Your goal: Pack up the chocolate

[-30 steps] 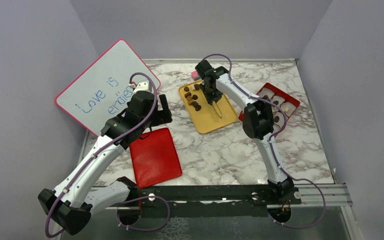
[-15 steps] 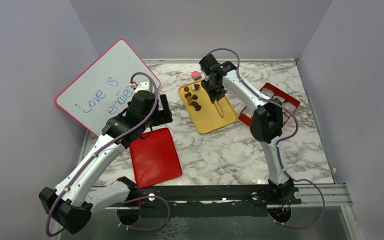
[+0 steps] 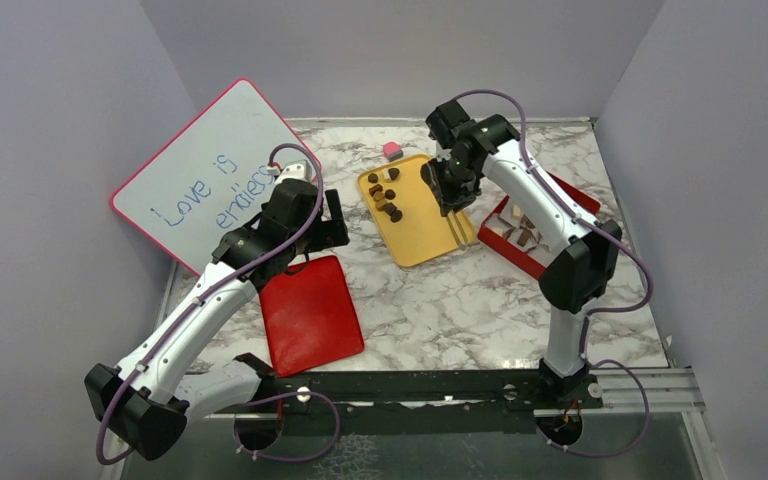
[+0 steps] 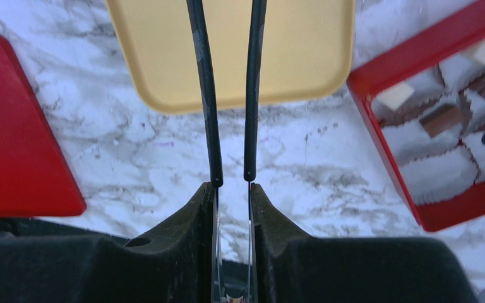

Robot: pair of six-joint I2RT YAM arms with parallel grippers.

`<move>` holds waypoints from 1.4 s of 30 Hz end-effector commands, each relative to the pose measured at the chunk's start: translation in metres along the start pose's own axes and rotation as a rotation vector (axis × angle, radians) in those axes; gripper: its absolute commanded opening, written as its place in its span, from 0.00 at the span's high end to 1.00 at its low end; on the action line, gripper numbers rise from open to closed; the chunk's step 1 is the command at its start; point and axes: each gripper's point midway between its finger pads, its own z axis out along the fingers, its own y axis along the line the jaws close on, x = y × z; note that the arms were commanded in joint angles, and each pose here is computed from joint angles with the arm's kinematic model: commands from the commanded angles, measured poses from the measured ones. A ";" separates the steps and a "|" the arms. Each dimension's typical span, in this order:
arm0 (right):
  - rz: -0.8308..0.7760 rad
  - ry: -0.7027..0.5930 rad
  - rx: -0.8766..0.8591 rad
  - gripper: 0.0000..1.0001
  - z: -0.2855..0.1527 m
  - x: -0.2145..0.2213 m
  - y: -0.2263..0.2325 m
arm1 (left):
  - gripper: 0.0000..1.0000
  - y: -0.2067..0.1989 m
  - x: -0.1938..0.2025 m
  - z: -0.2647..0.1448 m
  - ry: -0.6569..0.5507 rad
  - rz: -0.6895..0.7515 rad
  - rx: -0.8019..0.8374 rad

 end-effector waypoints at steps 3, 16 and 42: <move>0.134 0.044 -0.033 0.76 -0.045 0.039 -0.014 | 0.01 -0.002 0.007 0.007 0.020 0.001 0.007; 0.412 0.122 -0.036 0.76 -0.054 0.095 -0.090 | 0.01 -0.005 0.011 0.016 0.038 0.010 0.010; 0.683 0.295 0.123 0.75 -0.026 0.165 -0.163 | 0.01 -0.003 0.017 0.018 0.048 0.015 0.011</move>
